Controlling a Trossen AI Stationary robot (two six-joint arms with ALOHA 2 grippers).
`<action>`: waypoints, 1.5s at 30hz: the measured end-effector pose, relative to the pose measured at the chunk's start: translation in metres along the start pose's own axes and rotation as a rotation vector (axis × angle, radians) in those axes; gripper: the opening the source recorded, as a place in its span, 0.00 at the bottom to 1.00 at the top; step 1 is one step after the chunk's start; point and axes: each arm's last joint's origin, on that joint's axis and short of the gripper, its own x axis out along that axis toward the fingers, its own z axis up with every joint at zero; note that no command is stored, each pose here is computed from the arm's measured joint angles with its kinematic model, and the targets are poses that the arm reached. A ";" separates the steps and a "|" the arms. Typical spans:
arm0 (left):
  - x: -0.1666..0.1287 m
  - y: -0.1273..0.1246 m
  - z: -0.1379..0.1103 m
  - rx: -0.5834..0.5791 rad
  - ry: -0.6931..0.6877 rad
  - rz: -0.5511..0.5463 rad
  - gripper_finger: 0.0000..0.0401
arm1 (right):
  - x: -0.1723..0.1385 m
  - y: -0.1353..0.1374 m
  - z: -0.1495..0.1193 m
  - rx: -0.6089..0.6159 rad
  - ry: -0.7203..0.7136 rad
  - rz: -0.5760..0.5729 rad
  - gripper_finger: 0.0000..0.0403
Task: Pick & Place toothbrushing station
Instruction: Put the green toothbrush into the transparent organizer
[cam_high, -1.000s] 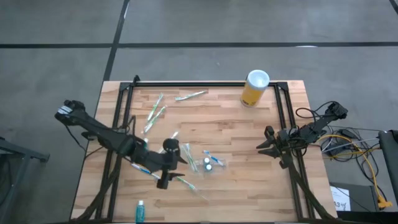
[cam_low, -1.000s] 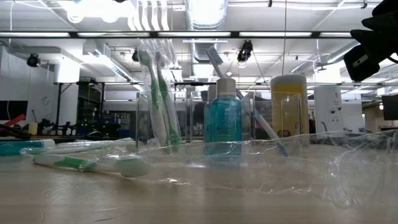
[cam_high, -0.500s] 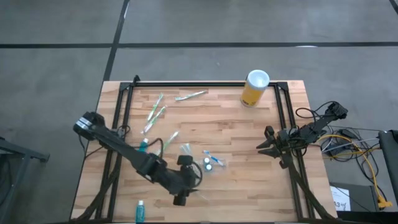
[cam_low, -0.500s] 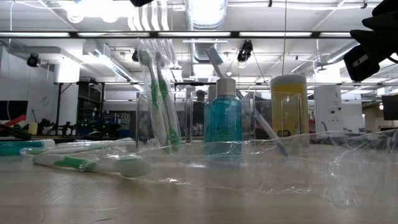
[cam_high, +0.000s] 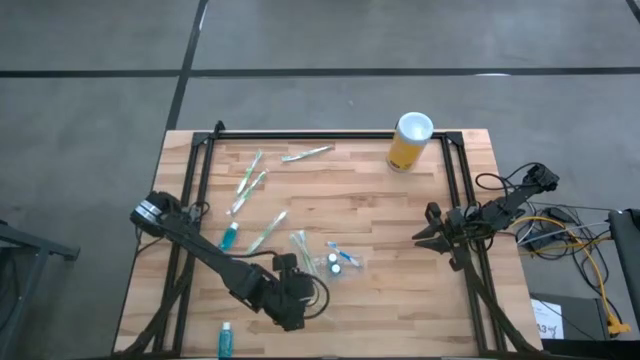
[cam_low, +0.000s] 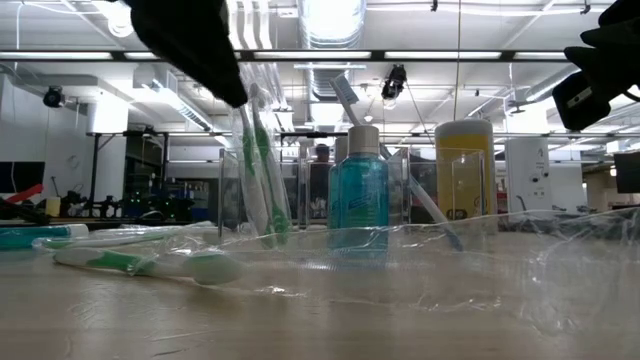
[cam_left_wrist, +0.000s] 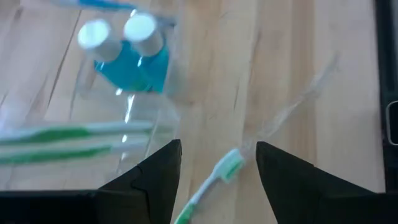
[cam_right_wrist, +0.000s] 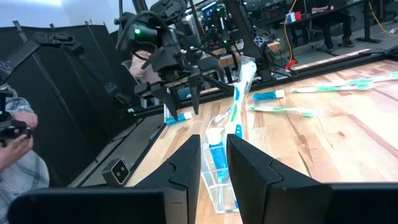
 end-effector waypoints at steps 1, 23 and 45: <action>0.000 0.000 -0.002 -0.009 0.008 0.010 0.53 | 0.000 0.000 0.000 0.000 0.000 -0.001 0.18; 0.035 -0.016 -0.018 0.057 0.037 -0.027 0.53 | 0.000 0.000 0.000 -0.001 0.003 -0.001 0.18; 0.070 -0.023 -0.032 0.081 0.094 -0.042 0.53 | 0.000 0.000 0.000 -0.002 0.005 -0.002 0.20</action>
